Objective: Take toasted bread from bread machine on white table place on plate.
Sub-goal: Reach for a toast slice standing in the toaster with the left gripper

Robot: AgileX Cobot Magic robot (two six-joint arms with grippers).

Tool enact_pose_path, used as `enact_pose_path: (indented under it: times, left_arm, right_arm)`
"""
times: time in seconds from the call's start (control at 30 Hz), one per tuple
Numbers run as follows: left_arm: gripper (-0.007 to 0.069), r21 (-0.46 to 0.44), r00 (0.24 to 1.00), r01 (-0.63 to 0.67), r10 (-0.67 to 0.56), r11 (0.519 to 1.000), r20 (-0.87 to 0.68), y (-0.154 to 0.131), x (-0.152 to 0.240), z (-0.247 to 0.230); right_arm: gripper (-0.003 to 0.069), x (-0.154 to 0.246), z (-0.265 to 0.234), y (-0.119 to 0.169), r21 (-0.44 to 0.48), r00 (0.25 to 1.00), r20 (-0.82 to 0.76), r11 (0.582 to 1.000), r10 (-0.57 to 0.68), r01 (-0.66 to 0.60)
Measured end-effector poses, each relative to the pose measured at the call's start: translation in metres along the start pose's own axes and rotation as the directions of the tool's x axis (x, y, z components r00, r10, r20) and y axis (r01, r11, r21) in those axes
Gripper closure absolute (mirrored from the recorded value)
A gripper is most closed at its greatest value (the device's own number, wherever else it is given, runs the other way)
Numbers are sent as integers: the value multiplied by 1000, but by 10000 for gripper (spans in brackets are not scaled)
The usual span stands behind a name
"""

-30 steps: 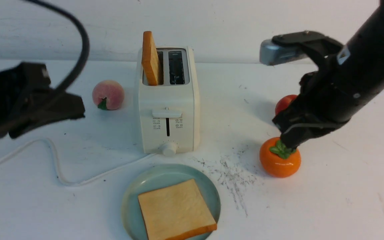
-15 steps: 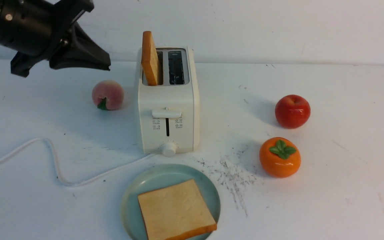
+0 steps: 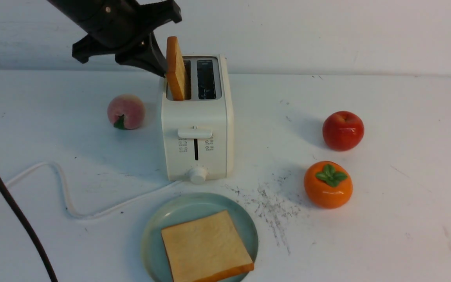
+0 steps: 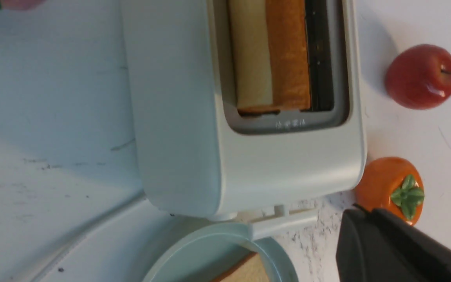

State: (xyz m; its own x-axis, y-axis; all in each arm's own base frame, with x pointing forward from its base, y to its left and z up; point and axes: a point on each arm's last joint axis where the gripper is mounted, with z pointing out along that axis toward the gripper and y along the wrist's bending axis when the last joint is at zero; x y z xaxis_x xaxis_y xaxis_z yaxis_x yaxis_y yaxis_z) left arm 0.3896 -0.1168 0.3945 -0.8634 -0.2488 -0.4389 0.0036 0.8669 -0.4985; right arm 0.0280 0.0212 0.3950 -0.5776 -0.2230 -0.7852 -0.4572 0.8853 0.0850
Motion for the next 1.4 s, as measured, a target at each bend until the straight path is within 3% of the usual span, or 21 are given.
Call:
enact_pose_path:
  times: [0.1,0.27,0.47,0.63,1.17,1.4]
  left_arm:
    - [631,9,1000,4,-4,1000,31,-7,-4,-8]
    - [531,-24,999,-14,15,1000,30,-15,1,-2]
    - [312,-68,998,65,-64,996,15,-20,6,28]
    - [216,-97,996,86,-85,992,13,-13,3,50]
    - [202,-109,995,96,-94,989,19,-2,-1,89]
    - [267,-114,998,24,-17,993,68,-1,-6,91]
  right_arm:
    - [667,2,1,-2,23,1000,-4,1000,14,-14]
    - [664,3,5,-4,41,1000,-19,999,23,-23]
    - [659,3,5,-4,40,999,-12,999,33,-32]
    - [657,3,6,-3,32,999,-12,999,38,-38]
    - [646,3,6,1,-20,998,-16,998,56,-56]
    - [645,3,6,1,-21,998,-16,998,56,-56]
